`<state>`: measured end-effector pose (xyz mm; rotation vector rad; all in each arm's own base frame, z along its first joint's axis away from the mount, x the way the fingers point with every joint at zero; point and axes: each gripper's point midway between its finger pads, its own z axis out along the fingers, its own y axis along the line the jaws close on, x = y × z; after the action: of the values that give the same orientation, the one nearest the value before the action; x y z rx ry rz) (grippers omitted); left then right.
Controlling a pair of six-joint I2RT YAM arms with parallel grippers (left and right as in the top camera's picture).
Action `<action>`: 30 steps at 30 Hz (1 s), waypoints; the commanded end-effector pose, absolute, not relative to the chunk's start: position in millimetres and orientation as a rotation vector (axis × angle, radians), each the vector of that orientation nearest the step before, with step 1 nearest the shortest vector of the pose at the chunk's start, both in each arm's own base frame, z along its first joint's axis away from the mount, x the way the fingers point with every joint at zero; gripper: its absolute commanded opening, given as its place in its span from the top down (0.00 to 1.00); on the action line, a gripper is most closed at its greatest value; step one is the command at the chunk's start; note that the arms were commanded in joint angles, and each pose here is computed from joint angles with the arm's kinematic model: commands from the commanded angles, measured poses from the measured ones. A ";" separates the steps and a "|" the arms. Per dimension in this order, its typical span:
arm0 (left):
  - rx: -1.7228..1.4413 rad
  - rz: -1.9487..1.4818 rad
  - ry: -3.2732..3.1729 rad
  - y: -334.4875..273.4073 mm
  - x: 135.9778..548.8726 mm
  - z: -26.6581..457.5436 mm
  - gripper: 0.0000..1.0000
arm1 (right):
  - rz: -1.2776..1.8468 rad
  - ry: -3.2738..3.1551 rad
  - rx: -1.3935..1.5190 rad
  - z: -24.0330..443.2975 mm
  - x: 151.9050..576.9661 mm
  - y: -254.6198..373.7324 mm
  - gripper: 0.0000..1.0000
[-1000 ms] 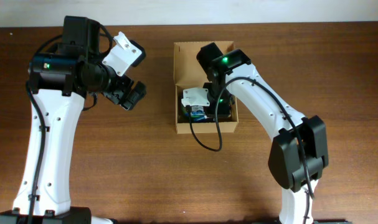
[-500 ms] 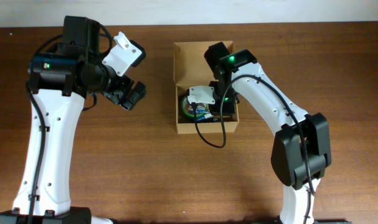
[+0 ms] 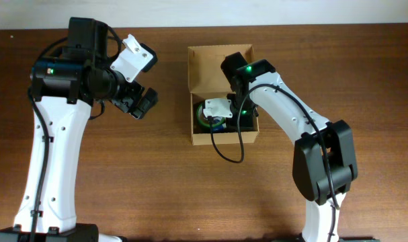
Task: Pack container
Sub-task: 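Carry the blue pen into the box, release, and lift right gripper, then raise both grippers to the box lid and fold it closed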
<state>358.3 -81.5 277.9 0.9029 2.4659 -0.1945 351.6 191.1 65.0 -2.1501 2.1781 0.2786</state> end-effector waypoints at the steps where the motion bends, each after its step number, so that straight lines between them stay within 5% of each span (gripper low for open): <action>1: 0.919 -0.184 2.408 -82.6 355.9 293.8 0.01 | 0.304 2.241 -2.077 65.6 353.1 193.4 0.82; 3: 0.919 -0.184 2.408 -82.6 355.9 293.8 0.00 | 0.286 2.298 -1.963 77.7 364.0 198.2 0.96; 16: 0.919 -0.184 2.408 -82.6 355.9 293.8 0.00 | 0.357 2.347 -1.357 221.0 416.2 226.6 0.96; 23: 0.918 -0.181 2.400 -83.0 357.6 294.8 0.00 | 0.373 2.555 -0.728 230.3 467.0 133.2 0.96; 30: 0.916 -0.183 2.373 -84.9 362.3 298.1 0.00 | 0.535 2.540 -0.535 239.1 477.1 79.9 0.96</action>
<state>363.9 -82.2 281.2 0.8987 2.4392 -0.1854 475.9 75.6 230.4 -0.5489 2.5730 0.4571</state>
